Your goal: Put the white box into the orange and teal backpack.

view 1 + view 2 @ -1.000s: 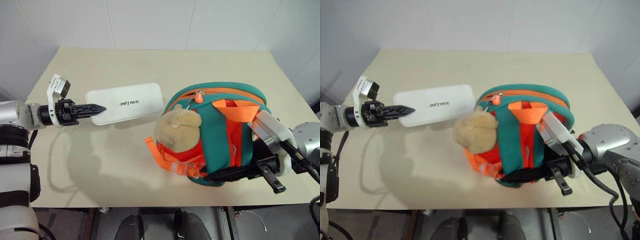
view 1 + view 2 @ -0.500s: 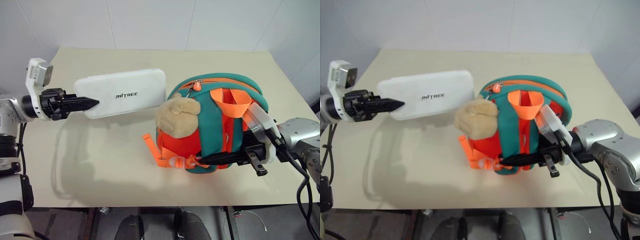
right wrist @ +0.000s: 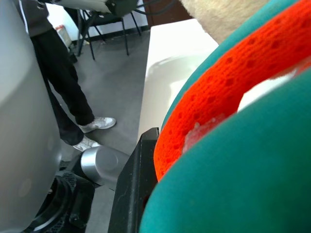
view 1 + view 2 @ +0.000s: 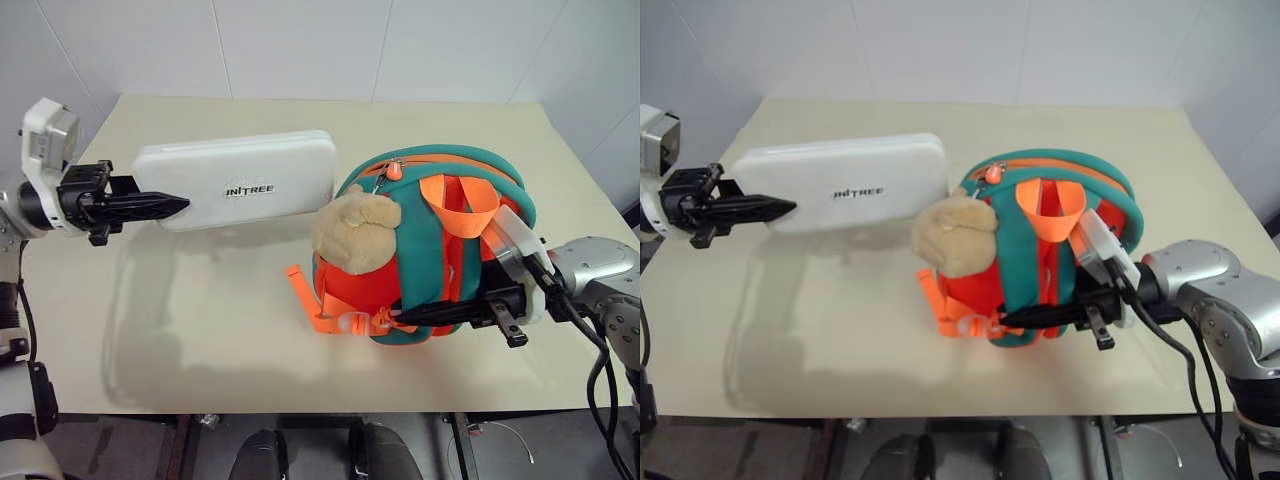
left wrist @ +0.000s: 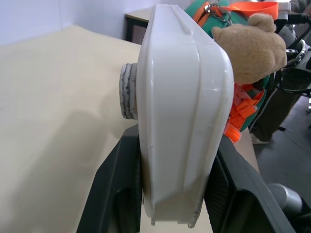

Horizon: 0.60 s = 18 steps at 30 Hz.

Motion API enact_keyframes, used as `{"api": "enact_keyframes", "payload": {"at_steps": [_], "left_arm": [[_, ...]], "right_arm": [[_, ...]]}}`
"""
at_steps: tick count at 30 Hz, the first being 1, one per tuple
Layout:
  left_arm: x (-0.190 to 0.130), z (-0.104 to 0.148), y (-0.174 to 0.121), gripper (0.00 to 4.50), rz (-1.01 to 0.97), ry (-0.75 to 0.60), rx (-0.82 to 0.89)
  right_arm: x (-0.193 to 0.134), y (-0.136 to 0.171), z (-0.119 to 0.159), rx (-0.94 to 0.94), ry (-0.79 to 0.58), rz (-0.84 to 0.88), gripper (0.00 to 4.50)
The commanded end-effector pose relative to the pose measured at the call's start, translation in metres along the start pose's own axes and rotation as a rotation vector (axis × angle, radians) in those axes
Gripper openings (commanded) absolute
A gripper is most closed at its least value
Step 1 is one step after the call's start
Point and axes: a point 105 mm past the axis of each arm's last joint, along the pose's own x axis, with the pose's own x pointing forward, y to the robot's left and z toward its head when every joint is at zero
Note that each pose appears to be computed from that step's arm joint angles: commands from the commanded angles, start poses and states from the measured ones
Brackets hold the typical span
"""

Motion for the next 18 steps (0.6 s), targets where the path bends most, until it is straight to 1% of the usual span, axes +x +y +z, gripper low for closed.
{"api": "enact_keyframes", "payload": {"at_steps": [1,8,10,13,18], "left_arm": [[-0.003,0.017,-0.02,1.26,-0.127,-0.034,0.094],[0.002,0.021,-0.029,1.26,-0.182,-0.019,0.099],[0.004,0.015,-0.028,1.26,-0.19,-0.003,0.083],[0.01,-0.001,-0.023,1.26,-0.195,0.044,0.059],[0.02,-0.012,-0.013,1.26,-0.203,0.077,0.048]], "right_arm": [[-0.002,-0.001,0.008,-0.049,-0.014,-0.012,0.67],[-0.001,-0.002,0.008,-0.055,-0.015,-0.017,0.67],[0.0,-0.003,0.009,-0.057,-0.019,-0.016,0.67],[0.001,-0.004,0.009,-0.061,-0.023,-0.017,0.67],[0.001,-0.004,0.011,-0.066,-0.03,-0.024,0.67]]}}
